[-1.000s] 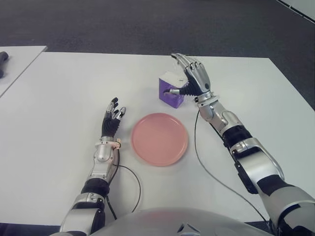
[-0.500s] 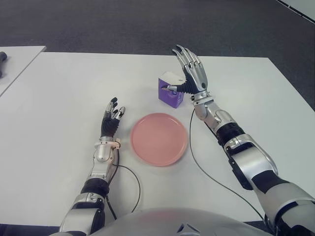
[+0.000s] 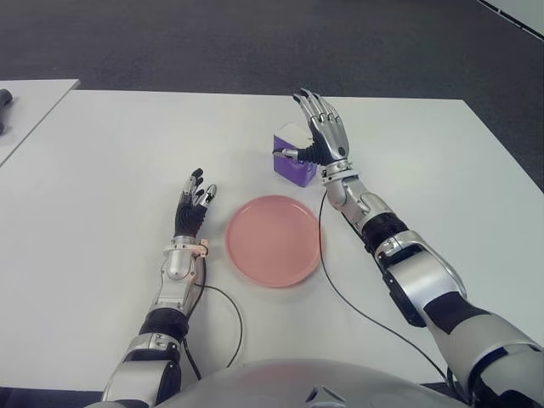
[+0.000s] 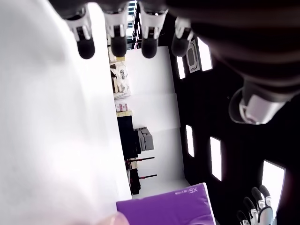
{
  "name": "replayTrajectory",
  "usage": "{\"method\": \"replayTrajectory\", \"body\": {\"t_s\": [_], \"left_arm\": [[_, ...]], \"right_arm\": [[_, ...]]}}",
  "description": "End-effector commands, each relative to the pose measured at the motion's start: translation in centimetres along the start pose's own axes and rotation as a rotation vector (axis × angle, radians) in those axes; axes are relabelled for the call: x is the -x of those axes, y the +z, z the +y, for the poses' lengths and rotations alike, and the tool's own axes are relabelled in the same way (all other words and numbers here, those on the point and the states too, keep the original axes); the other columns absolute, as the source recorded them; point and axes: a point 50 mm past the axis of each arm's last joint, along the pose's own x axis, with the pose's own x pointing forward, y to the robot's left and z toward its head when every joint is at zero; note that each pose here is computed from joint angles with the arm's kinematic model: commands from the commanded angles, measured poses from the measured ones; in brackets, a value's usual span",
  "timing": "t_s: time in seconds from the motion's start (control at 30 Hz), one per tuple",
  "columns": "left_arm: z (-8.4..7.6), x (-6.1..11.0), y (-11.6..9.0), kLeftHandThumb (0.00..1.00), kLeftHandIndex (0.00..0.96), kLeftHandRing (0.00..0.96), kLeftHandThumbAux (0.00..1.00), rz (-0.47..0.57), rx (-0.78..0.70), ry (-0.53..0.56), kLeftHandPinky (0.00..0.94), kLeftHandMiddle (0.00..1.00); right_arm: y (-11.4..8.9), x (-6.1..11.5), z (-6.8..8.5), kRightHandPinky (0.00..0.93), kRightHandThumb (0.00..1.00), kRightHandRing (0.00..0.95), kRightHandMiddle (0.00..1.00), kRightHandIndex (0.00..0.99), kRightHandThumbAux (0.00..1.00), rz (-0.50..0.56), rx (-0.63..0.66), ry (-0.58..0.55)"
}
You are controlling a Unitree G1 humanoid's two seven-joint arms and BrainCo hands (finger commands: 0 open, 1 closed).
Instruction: Put the tissue paper into the plate.
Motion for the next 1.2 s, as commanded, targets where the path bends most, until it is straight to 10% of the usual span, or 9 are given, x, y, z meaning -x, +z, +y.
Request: {"method": "replayTrajectory", "body": {"t_s": [0.03, 1.2], "left_arm": [[-0.1, 1.5, -2.0, 0.000, 0.000, 0.000, 0.407, 0.111, -0.020, -0.002, 0.000, 0.000], [0.1, 2.0, -2.0, 0.000, 0.000, 0.000, 0.433, 0.130, -0.024, 0.023, 0.000, 0.000]], "right_arm": [[-0.1, -0.7, 0.3, 0.000, 0.252, 0.000, 0.000, 0.000, 0.383, 0.050, 0.017, 0.038], [-3.7, 0.6, 2.0, 0.000, 0.201, 0.000, 0.000, 0.000, 0.401, 0.392, 0.097, 0.271]]}}
